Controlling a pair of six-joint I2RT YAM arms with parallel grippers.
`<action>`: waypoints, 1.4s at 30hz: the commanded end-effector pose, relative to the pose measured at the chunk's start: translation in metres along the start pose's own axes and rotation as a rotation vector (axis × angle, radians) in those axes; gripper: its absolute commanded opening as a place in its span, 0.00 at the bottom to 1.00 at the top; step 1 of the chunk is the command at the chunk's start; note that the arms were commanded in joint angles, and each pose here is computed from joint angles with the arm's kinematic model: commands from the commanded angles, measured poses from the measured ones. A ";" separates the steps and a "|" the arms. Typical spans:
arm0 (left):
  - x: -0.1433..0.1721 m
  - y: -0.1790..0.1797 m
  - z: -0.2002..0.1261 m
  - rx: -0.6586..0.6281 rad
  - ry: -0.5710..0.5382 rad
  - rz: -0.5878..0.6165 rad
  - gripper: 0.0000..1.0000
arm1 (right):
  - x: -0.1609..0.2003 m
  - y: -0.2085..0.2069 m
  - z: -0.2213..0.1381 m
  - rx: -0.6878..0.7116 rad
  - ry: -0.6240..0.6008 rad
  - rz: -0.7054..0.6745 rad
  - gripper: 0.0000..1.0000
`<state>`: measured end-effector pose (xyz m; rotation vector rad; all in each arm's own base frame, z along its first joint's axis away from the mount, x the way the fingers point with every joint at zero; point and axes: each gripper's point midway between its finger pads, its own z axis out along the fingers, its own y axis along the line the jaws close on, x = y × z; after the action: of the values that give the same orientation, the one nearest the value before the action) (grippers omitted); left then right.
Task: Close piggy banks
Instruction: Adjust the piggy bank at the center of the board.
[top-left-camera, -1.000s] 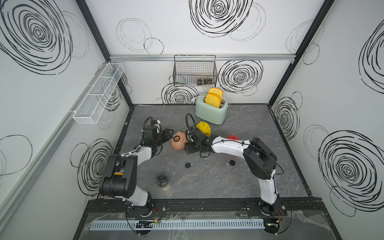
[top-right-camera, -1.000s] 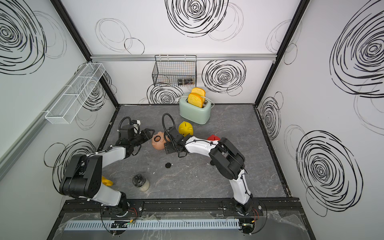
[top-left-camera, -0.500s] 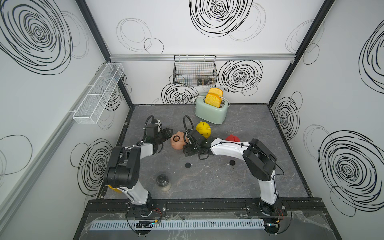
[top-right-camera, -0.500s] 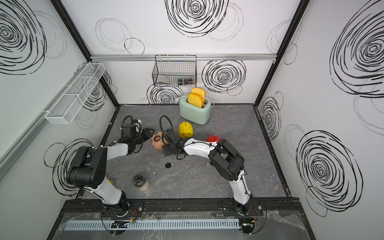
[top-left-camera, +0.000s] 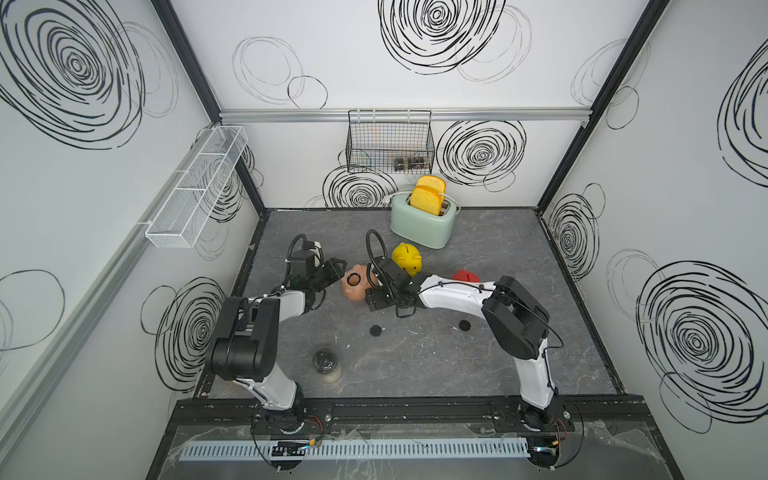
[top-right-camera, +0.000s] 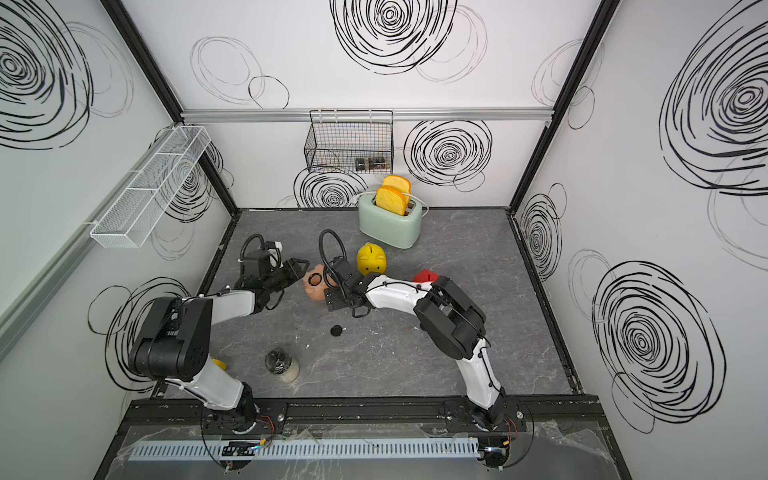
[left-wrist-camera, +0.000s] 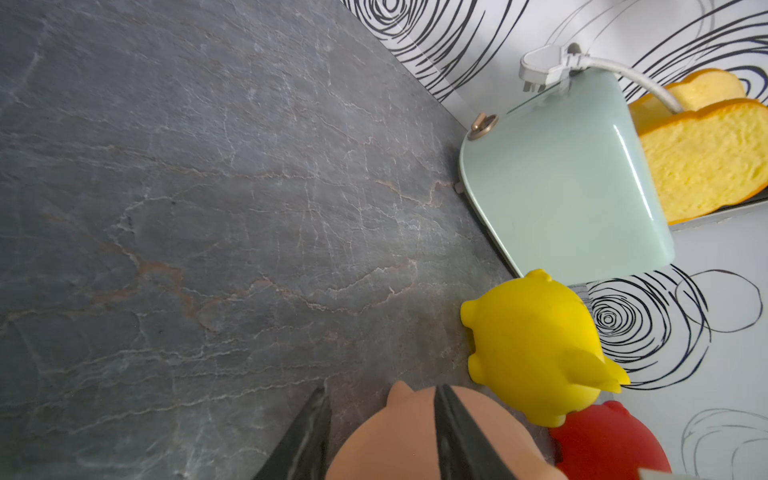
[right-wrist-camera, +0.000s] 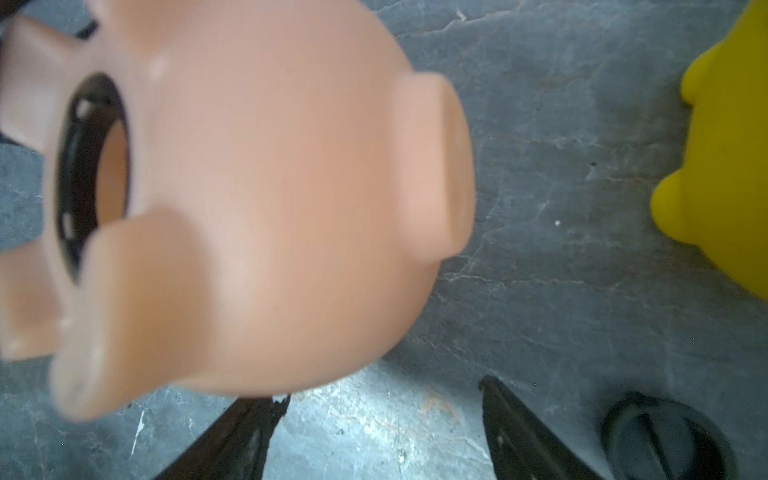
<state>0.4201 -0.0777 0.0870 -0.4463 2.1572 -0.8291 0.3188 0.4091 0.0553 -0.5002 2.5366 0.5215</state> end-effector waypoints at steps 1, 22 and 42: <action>0.002 -0.012 -0.008 0.052 0.002 -0.007 0.45 | -0.015 -0.001 -0.003 -0.003 -0.029 0.025 0.80; 0.020 -0.018 -0.031 0.052 -0.018 -0.026 0.46 | -0.025 -0.006 -0.007 -0.021 -0.050 0.045 0.80; -0.022 -0.008 -0.031 0.034 -0.129 -0.042 0.42 | -0.020 -0.003 -0.016 -0.028 -0.048 0.054 0.69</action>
<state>0.3967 -0.0705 0.1098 -0.5103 2.0768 -0.8652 0.3301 0.4017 0.0595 -0.4459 2.5387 0.5526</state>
